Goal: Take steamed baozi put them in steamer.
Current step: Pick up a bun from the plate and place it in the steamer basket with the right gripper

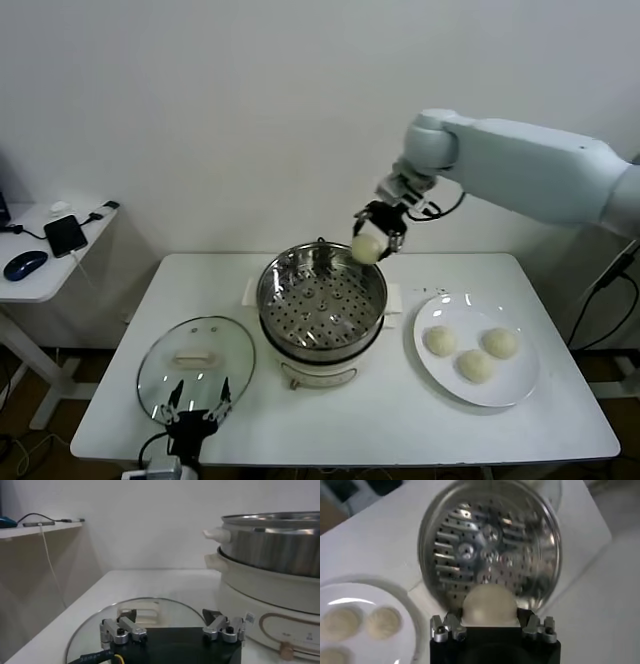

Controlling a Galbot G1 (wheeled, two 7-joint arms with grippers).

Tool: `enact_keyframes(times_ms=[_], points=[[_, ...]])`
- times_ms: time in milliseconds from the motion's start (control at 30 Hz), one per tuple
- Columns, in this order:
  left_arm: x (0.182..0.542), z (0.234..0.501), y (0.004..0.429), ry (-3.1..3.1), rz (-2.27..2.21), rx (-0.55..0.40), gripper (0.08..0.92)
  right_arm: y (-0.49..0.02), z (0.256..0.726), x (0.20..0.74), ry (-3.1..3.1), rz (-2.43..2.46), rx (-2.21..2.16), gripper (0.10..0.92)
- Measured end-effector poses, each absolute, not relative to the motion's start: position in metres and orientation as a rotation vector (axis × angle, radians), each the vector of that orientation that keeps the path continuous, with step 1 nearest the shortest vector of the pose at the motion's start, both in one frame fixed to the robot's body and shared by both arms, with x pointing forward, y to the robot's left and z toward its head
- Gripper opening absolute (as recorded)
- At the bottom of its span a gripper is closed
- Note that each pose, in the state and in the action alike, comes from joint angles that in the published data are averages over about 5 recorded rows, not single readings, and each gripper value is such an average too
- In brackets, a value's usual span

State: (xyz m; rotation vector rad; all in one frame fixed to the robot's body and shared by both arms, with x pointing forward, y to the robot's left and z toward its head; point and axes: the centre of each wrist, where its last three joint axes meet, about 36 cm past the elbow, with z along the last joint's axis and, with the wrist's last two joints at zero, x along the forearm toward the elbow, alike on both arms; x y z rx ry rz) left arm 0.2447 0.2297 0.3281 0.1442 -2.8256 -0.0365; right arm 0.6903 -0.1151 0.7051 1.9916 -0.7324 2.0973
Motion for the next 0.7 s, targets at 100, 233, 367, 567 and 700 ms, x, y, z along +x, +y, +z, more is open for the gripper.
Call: enact_keyframes(times_ms=[100, 233, 367, 567, 700], points=[[0.245, 0.328, 0.228, -2.826, -0.032, 0.145, 0.823, -0.095, 0.691, 0.697, -0.601, 2.169, 2.040, 0.715], [0.245, 0.328, 0.226, -2.825, -0.025, 0.147, 0.823, -0.075, 0.672, 0.710, -0.481, 2.235, 2.076, 0.717], [0.244, 0.328, 0.225, -2.824, -0.021, 0.149, 0.823, -0.062, 0.653, 0.723, -0.412, 2.265, 2.100, 0.720], [0.244, 0.328, 0.223, -2.825, -0.016, 0.155, 0.823, -0.051, 0.628, 0.738, -0.377, 2.274, 2.120, 0.719], [0.244, 0.328, 0.223, -2.828, -0.012, 0.159, 0.823, -0.047, 0.614, 0.745, -0.385, 2.271, 2.124, 0.714]])
